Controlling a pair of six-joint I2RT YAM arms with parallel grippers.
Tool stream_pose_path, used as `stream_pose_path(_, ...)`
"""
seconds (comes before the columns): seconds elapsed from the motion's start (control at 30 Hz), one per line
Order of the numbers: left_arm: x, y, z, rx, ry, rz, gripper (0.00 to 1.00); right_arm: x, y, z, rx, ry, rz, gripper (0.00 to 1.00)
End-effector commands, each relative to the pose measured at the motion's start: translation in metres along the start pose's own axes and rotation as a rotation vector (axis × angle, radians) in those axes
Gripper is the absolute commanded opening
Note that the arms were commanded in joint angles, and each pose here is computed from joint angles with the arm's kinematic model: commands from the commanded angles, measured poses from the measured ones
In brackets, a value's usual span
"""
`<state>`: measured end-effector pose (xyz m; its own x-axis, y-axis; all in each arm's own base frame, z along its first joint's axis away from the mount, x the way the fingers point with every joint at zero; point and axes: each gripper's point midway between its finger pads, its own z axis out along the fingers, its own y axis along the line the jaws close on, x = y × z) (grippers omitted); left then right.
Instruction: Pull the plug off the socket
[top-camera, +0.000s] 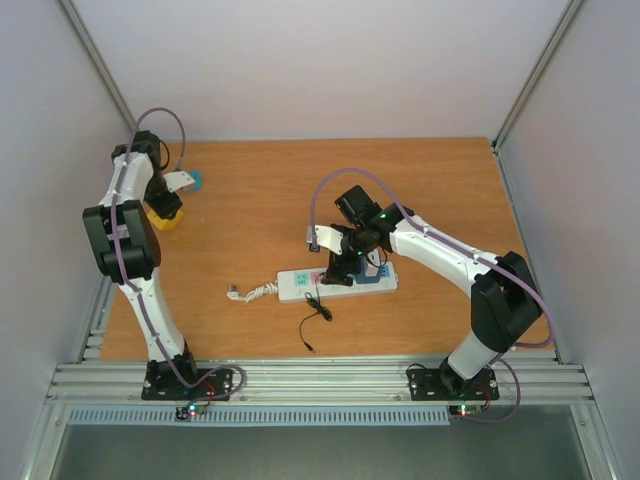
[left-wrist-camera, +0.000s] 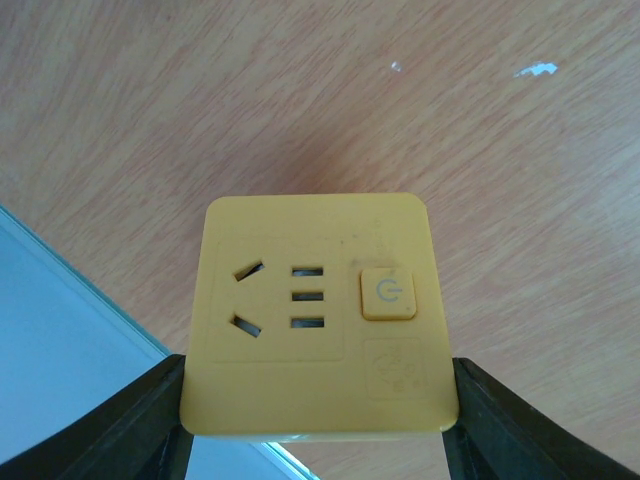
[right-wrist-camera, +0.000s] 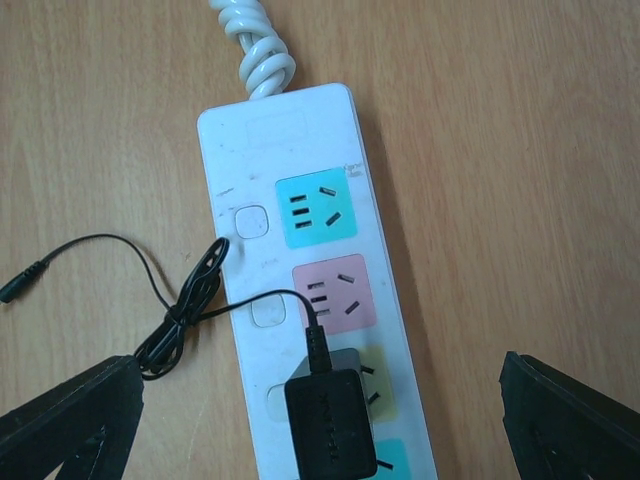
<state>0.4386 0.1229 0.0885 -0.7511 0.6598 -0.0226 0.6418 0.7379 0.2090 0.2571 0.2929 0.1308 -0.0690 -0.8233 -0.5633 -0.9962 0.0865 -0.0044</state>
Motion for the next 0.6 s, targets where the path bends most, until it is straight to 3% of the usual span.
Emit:
stream_pose_path(0.0,-0.008,0.019,0.001,-0.056,-0.016,0.025,0.48,-0.012,0.004,-0.012,0.005,-0.031,-0.015,0.99)
stream_pose_path(0.33,-0.017,0.019,0.006,-0.039,-0.055,0.001,0.81,-0.014,0.005,-0.018,0.016,-0.041,-0.007,0.98)
stream_pose_path(0.57,-0.027,0.021,-0.008,-0.047,-0.123,-0.046,0.9,-0.024,0.003,-0.025,0.027,-0.067,-0.005,0.99)
